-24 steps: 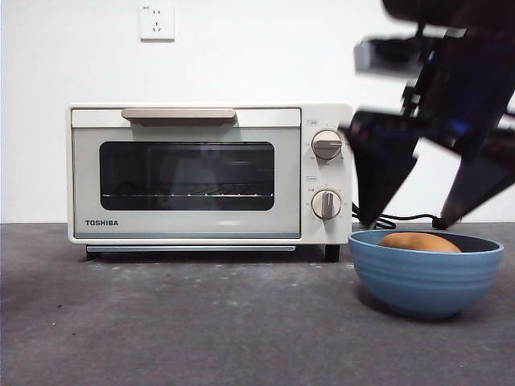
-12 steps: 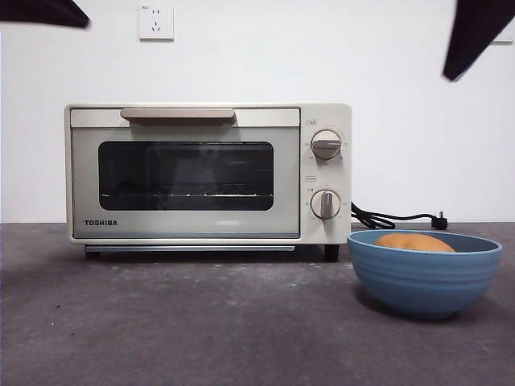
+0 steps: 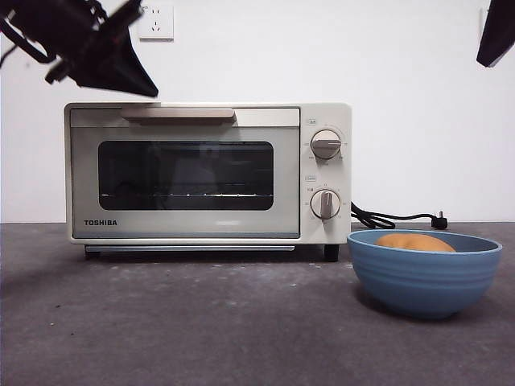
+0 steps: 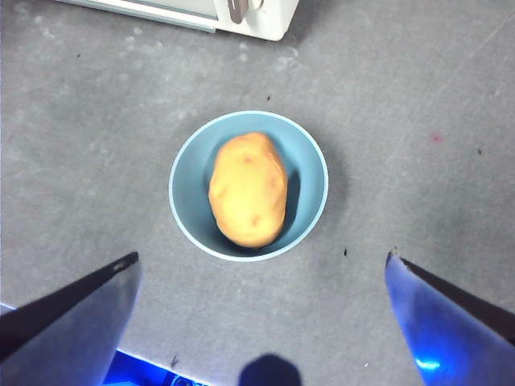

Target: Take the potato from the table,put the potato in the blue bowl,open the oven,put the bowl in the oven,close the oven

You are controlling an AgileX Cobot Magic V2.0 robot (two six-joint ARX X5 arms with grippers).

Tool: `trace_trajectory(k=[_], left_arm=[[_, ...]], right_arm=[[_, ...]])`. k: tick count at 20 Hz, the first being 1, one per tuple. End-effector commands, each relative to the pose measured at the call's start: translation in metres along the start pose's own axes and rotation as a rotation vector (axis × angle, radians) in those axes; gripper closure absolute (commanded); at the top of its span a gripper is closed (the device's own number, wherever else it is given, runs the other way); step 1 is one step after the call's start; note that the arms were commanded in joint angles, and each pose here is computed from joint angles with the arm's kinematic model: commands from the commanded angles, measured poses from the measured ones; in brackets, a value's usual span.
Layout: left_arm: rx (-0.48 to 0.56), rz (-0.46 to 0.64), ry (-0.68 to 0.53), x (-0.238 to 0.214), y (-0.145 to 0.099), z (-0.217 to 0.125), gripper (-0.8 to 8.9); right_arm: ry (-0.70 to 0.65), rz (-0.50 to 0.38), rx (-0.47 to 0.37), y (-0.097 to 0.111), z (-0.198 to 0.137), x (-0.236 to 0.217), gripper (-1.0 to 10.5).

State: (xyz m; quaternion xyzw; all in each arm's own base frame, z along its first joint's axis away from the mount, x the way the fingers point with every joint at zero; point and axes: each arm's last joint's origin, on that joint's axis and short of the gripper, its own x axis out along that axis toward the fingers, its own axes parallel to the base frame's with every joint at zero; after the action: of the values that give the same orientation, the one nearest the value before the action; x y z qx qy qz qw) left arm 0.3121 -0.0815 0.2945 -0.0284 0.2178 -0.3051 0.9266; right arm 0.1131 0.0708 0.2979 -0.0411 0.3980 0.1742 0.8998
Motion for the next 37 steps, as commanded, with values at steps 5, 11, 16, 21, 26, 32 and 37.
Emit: trace_trajectory(k=[5,11,16,21,26,32,37], left_arm=[[0.027,-0.020,0.066,0.014,-0.002,-0.010,8.21],[-0.026,-0.062,0.254,0.017,-0.018,-0.029,8.21],[-0.071,-0.101,0.442,0.012,-0.034,-0.046,8.21],[-0.114,-0.120,0.600,-0.001,-0.047,-0.057,8.21],[-0.073,-0.144,0.546,-0.017,-0.060,-0.046,8.21],[-0.003,-0.148,0.360,-0.063,-0.076,-0.020,8.21],[0.070,-0.049,0.180,-0.125,-0.090,-0.006,8.21]], right_arm=[[-0.007,-0.002,0.020,0.000,0.000,0.000,4.4],[-0.011,-0.019,0.020,0.000,0.000,0.000,4.4],[-0.020,-0.061,0.020,-0.002,0.001,0.000,4.4],[-0.024,-0.108,0.027,-0.003,0.000,-0.001,4.4],[0.003,-0.112,0.058,-0.003,0.000,0.003,4.4],[0.052,-0.142,0.094,-0.006,0.004,0.015,4.5],[0.150,-0.165,0.124,-0.014,0.012,0.043,4.5]])
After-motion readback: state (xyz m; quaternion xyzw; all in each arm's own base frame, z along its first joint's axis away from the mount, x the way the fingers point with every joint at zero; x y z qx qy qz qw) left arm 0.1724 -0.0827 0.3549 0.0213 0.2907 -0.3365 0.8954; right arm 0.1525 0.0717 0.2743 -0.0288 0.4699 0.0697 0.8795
